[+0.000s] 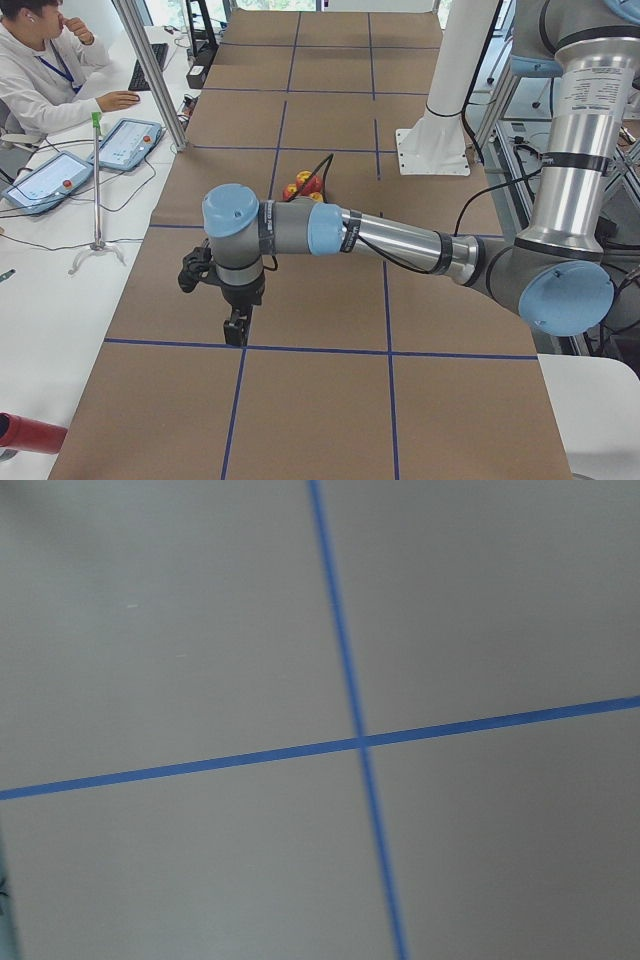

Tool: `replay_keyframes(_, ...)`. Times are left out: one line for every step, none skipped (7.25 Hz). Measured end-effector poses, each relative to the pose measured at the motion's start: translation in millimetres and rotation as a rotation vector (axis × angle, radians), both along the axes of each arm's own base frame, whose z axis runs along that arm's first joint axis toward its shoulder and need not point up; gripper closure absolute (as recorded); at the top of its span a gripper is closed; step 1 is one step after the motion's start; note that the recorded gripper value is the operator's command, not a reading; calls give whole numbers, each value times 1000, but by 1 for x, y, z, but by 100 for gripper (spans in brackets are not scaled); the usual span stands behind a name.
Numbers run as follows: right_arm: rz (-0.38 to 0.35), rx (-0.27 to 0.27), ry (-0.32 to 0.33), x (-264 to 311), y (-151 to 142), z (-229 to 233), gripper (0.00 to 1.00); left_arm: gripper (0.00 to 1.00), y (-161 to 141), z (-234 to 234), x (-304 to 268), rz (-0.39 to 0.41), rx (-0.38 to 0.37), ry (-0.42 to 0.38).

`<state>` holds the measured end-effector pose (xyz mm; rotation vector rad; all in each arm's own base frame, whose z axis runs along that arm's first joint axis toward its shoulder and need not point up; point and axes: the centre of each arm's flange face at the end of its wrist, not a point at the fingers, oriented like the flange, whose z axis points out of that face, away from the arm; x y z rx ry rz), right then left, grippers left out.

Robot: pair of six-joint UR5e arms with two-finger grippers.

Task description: Stack apples

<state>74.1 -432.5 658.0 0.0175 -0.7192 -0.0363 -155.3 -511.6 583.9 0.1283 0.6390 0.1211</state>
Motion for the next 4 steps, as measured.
replay_keyframes(0,0,0,0,0,0,0,0,10,7,-12,4,5,-7)
replay_keyframes(0,0,0,0,0,0,0,0,15,14,-9,18,-6,-18)
replay_keyframes(0,0,0,0,0,0,0,0,15,16,-3,27,-14,-21)
replay_keyframes(0,0,0,0,0,0,0,0,15,17,4,28,-24,-8)
